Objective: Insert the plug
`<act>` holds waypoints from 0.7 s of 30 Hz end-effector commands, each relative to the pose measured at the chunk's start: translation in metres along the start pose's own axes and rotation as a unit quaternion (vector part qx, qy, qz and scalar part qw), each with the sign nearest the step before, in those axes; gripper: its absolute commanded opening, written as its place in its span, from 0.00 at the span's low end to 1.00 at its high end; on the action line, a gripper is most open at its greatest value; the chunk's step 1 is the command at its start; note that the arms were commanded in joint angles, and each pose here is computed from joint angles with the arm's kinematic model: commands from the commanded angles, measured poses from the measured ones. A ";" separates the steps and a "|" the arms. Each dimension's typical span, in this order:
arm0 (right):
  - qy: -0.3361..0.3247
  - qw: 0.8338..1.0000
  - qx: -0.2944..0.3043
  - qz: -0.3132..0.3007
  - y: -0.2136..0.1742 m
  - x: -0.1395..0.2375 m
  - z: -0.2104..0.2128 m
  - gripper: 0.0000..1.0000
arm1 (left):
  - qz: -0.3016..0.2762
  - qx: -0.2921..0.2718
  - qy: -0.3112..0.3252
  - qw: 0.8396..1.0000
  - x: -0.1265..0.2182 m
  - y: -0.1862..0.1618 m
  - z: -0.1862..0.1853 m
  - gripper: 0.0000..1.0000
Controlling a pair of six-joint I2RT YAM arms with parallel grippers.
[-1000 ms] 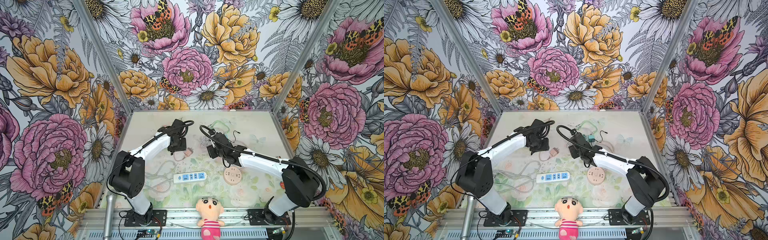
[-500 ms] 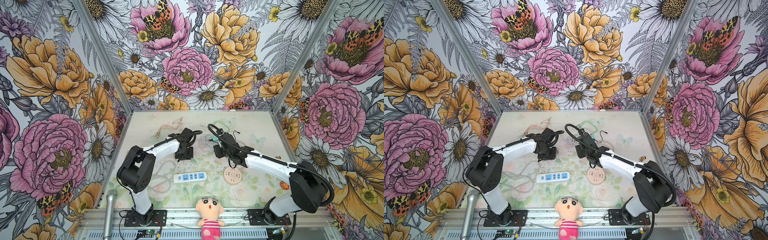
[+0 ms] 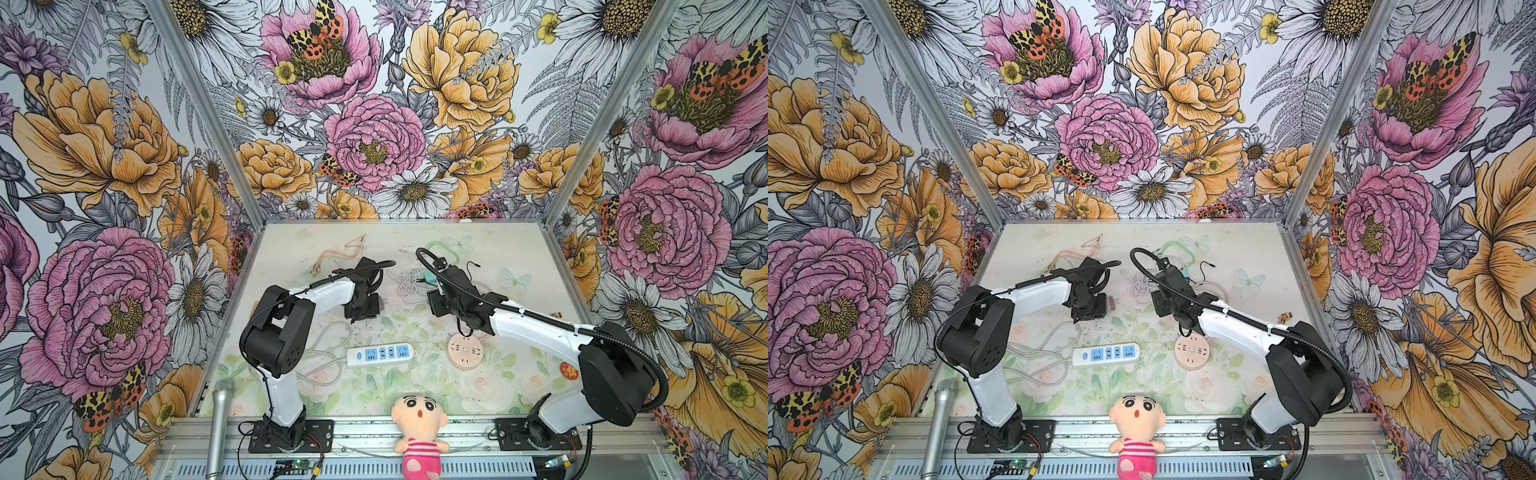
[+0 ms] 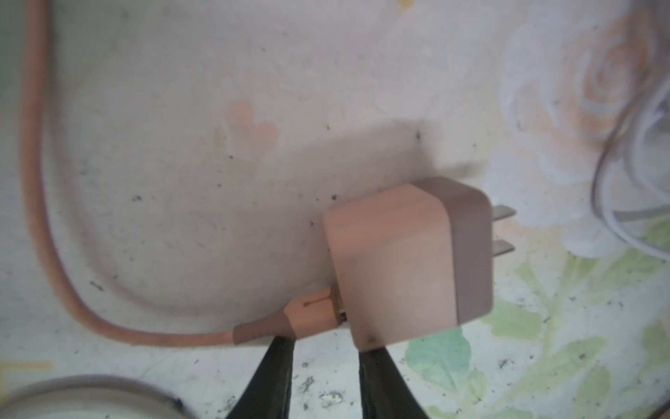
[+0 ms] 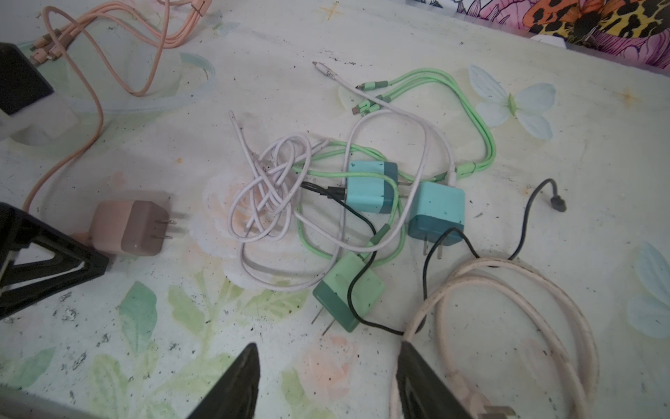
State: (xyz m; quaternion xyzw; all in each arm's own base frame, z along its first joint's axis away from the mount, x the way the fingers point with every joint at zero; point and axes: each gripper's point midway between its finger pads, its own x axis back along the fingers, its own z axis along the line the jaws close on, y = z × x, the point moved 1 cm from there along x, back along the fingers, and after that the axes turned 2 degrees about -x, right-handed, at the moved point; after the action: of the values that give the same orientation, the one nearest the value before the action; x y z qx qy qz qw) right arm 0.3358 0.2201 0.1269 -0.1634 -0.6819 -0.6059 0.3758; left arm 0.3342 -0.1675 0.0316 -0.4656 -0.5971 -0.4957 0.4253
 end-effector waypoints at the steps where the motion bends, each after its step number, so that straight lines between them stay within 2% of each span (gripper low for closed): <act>1: 0.000 1.000 -0.016 0.004 -0.002 -0.003 -0.001 0.61 | 0.002 0.026 0.049 0.998 -0.017 0.002 0.035 0.33; 6: 0.018 1.000 -0.019 0.014 -0.005 -0.005 0.005 0.61 | -0.014 0.032 0.052 0.998 -0.017 0.028 0.046 0.35; 9: 0.050 0.998 -0.004 0.022 -0.006 -0.006 0.017 0.61 | -0.019 0.018 0.041 0.999 -0.013 0.042 0.045 0.36; 16: 0.118 0.987 0.106 0.019 0.013 -0.025 0.067 0.62 | -0.028 0.023 0.007 0.999 0.015 0.045 0.051 0.41; 21: 0.202 0.965 0.168 0.011 0.031 -0.057 0.112 0.63 | -0.032 0.034 -0.045 0.998 0.035 0.039 0.051 0.41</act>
State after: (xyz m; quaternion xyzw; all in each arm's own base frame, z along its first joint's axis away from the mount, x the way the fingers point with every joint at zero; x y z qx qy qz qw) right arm 0.3532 0.3115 0.1036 -0.0595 -0.6824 -0.5269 0.5032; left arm 0.3678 -0.1047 0.0459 -0.4342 -0.6304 -0.4773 0.4315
